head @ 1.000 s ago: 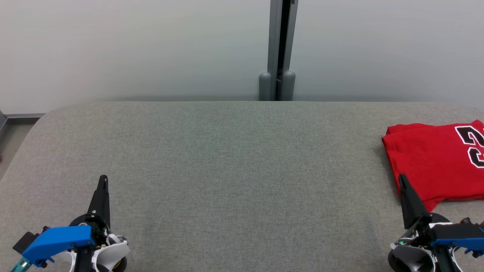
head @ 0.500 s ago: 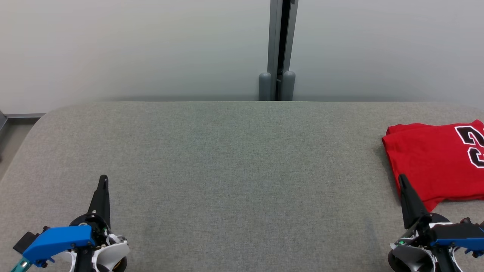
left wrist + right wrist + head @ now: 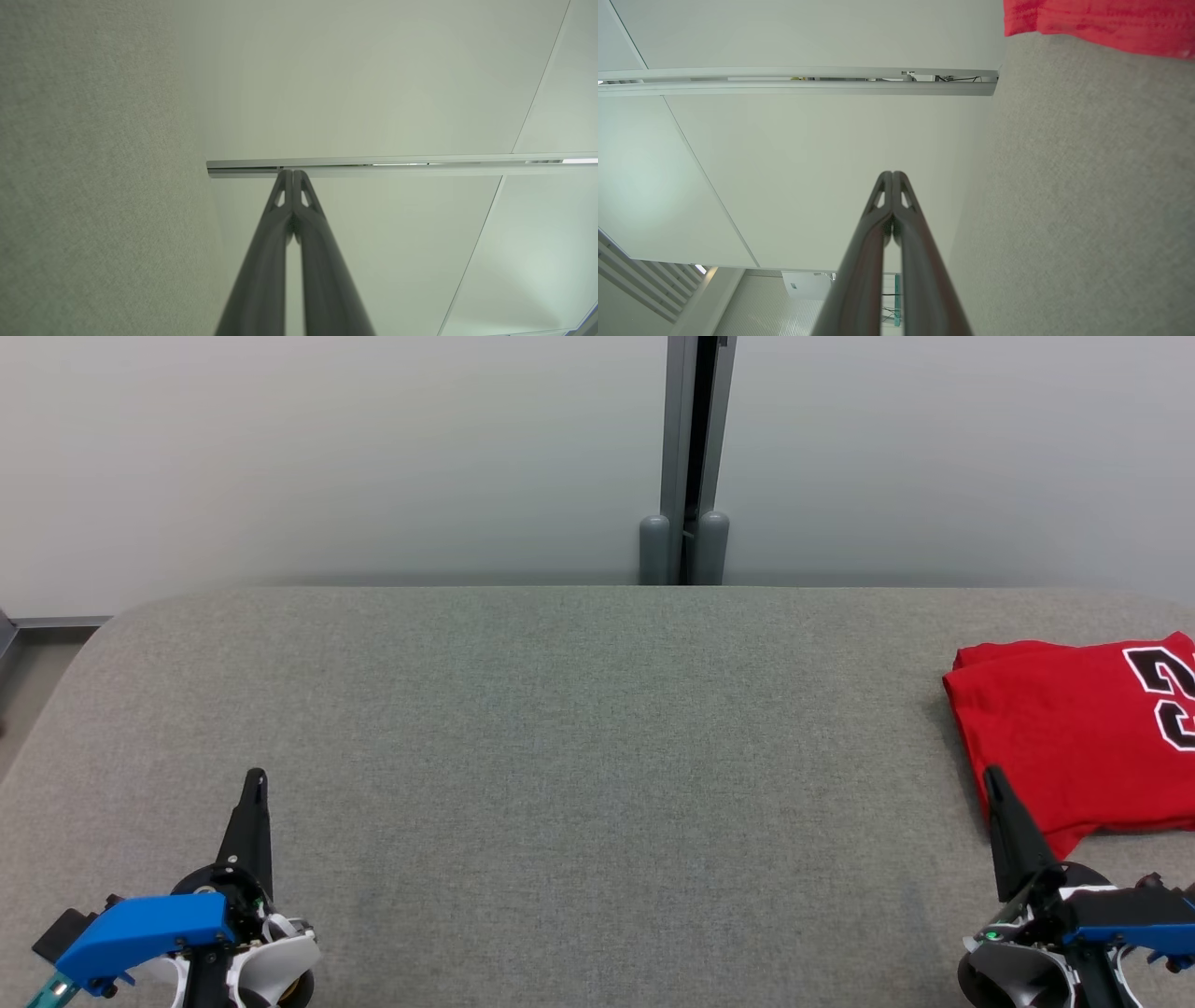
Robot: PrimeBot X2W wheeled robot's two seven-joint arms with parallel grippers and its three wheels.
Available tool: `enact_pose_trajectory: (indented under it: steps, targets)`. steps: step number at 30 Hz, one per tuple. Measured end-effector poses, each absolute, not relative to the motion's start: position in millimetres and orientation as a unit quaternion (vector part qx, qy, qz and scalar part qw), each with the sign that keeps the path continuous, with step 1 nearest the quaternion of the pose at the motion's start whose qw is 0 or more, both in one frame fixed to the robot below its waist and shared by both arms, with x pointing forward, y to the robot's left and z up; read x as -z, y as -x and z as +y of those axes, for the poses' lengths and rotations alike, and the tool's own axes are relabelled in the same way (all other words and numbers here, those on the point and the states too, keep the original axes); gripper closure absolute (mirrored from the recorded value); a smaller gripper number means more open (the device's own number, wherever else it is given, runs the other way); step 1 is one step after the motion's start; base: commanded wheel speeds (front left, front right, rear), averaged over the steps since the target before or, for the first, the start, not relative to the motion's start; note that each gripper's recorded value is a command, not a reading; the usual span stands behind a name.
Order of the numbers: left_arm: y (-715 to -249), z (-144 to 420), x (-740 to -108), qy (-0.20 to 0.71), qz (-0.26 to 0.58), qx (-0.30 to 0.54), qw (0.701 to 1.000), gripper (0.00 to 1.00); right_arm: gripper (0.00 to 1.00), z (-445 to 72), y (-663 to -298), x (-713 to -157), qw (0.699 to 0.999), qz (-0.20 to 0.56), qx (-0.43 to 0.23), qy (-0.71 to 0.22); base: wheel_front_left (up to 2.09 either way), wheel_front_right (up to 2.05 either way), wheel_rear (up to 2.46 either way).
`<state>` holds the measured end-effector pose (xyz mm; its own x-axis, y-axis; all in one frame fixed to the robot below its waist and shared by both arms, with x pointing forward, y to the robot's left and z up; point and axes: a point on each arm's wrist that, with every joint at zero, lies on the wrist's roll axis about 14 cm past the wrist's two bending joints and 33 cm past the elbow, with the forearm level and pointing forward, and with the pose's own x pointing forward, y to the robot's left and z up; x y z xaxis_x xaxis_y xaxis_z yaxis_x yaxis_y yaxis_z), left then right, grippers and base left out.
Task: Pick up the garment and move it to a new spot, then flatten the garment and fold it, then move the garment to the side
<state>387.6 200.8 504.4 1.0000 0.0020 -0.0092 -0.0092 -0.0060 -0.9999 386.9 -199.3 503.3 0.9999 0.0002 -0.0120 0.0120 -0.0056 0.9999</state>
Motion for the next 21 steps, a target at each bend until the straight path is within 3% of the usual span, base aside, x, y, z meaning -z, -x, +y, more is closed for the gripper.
enact_pose_trajectory:
  steps: [21]
  targets:
    - [-387.6, 200.7, -504.4, 0.709, 0.003, -0.004, 0.705, 1.0, 1.0, -199.3, -386.9, -503.3, 0.705, 0.004, 0.004, -0.709, 0.0, 0.0, 0.0]
